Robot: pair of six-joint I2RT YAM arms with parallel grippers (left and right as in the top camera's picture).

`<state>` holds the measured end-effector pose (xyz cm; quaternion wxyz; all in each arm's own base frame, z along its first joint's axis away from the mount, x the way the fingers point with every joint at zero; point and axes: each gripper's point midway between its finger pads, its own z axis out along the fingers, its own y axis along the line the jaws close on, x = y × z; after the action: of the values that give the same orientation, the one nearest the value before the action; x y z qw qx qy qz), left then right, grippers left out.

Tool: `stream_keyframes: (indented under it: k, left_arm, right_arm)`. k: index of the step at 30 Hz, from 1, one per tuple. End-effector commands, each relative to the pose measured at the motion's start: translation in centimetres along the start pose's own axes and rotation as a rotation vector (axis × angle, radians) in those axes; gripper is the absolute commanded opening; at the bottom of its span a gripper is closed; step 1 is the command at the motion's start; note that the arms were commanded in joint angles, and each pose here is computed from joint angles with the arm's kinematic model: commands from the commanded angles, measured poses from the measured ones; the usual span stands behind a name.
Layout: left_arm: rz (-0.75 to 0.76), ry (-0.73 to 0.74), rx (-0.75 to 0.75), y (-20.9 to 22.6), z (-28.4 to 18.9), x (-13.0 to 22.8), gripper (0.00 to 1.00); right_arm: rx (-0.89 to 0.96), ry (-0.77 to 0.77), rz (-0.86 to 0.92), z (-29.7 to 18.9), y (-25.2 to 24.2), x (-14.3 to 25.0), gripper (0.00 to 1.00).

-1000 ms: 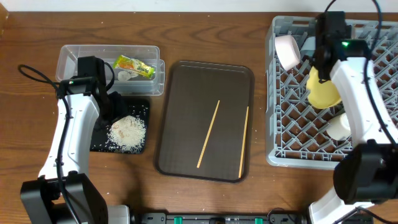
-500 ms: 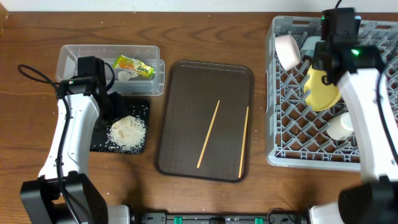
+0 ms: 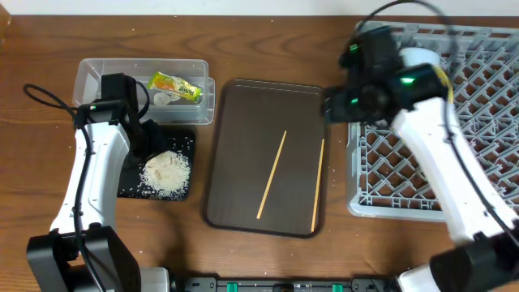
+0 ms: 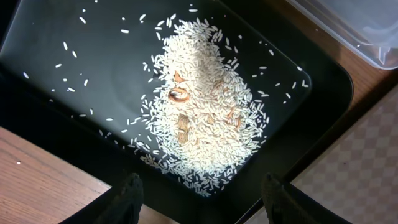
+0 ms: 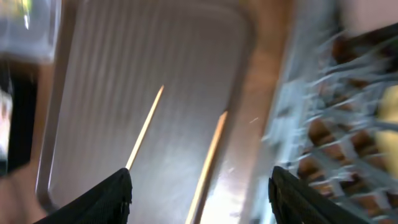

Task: Sort waste into correct bins and load items into the dishwasher rack
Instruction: 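Reach right gripper to the brown tray and grasp one chopstick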

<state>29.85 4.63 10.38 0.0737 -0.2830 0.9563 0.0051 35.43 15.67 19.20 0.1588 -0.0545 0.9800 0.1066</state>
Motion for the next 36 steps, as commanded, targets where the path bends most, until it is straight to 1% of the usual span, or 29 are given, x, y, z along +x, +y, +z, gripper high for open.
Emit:
stream_keyframes:
  k: [1, 4, 8, 14, 17, 21, 28, 32, 36]
  left_arm:
    - [-0.012, -0.015, -0.002, 0.2, -0.4, -0.2, 0.64]
    - [-0.012, -0.016, -0.002, 0.2, -0.4, -0.2, 0.64]
    - [-0.012, -0.016, -0.002, 0.2, -0.4, -0.2, 0.64]
    - [-0.012, -0.016, -0.002, 0.2, -0.4, -0.2, 0.64]
    - [-0.012, -0.016, -0.003, 0.2, -0.4, -0.2, 0.64]
    - [-0.012, -0.015, -0.002, 0.2, -0.4, -0.2, 0.64]
    - [-0.011, -0.015, -0.003, 0.2, -0.4, -0.2, 0.64]
    - [-0.012, -0.015, -0.003, 0.2, -0.4, -0.2, 0.64]
    - [-0.012, -0.015, -0.003, 0.2, -0.4, -0.2, 0.64]
  right_arm:
    - [0.012, 0.108, 0.015, 2.8, 2.3, 2.2, 0.69]
    - [0.028, 0.176, 0.026, 5.2, 4.1, 3.8, 0.69]
    - [0.074, 0.227, 0.049, 7.4, 5.7, 5.5, 0.7]
    - [0.172, 0.232, 0.045, 9.2, 6.9, 7.1, 0.72]
    - [0.175, 0.237, 0.017, 9.6, 7.8, 7.8, 0.73]
    - [0.188, 0.246, 0.033, 10.0, 8.4, 8.5, 0.75]
    - [0.229, 0.262, 0.086, 11.1, 7.9, 9.1, 0.77]
    - [0.244, 0.26, 0.089, 11.5, 7.5, 9.3, 0.77]
    - [0.283, 0.292, 0.136, 12.1, 6.4, 10.9, 0.77]
